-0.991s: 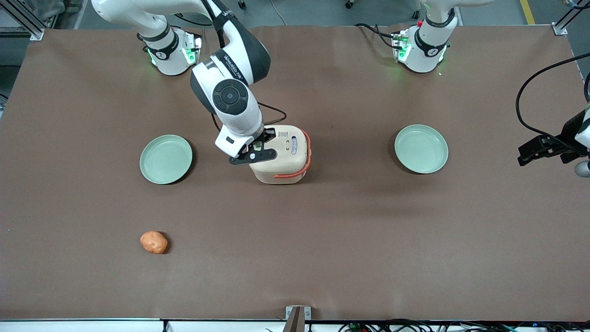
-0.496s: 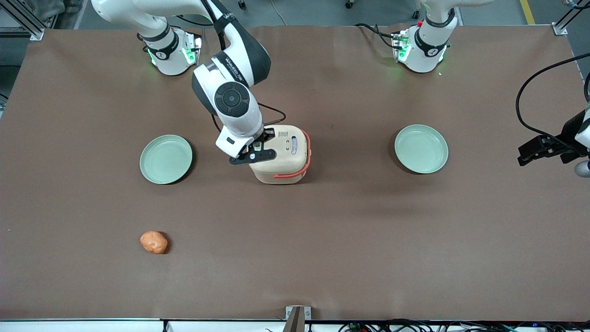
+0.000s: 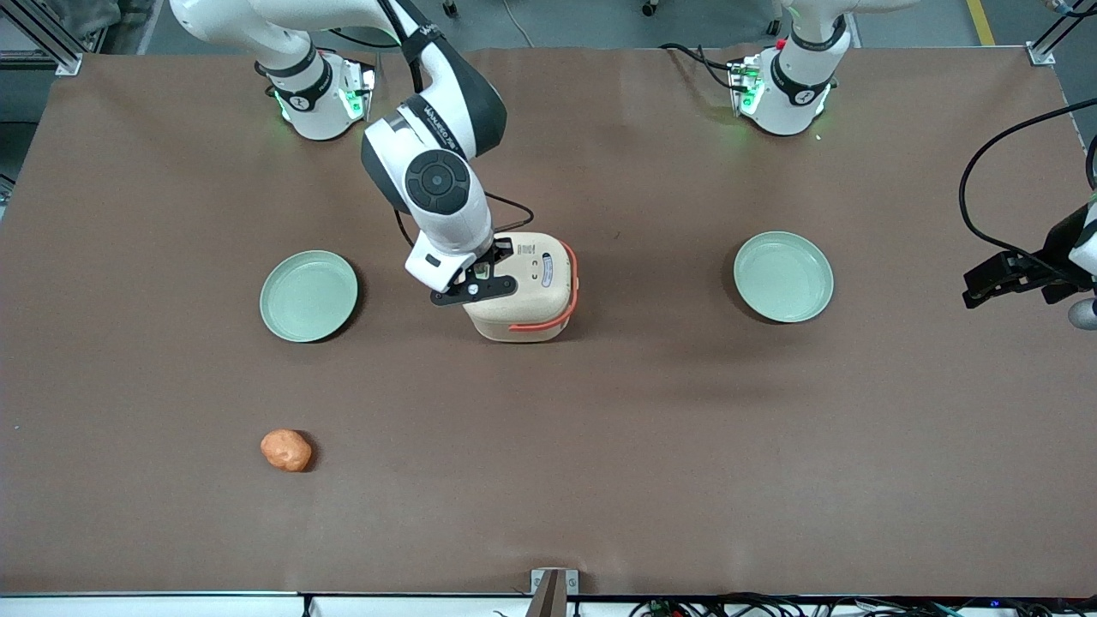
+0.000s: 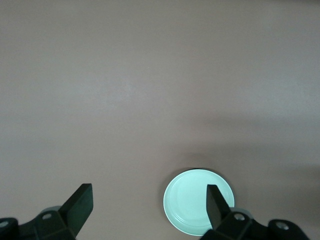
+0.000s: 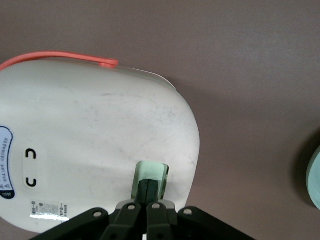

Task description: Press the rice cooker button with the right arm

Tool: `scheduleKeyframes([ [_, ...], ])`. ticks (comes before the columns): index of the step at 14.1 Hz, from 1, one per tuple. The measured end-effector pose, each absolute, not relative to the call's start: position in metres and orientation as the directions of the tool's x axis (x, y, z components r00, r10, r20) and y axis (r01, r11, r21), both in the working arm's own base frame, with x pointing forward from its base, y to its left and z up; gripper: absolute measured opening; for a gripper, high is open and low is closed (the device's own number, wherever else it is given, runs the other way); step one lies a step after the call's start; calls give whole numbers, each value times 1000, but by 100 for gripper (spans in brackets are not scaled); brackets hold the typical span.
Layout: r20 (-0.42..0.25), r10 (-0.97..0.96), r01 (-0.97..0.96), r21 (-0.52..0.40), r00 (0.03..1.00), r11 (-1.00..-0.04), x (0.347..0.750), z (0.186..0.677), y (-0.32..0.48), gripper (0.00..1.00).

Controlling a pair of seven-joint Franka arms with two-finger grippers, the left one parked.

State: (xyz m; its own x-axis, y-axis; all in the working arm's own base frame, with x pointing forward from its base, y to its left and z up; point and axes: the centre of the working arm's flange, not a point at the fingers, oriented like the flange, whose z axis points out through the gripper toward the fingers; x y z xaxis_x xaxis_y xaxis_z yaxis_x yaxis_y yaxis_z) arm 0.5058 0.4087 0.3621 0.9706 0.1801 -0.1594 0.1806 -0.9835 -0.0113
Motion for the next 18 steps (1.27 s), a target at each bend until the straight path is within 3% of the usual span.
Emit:
scheduleKeyframes([
  [4, -181, 167, 169, 0, 969, -986, 505, 379, 406, 1],
  [7, -187, 139, 141, 1, 972, -990, 505, 449, 387, 1],
  [11, -145, 37, 32, -33, 989, -999, 516, 552, 304, 2],
  [15, -128, -92, -98, -47, 987, -994, 531, 592, 221, 8],
  [18, -103, -195, -198, -20, 975, -980, 548, 601, 157, 34],
])
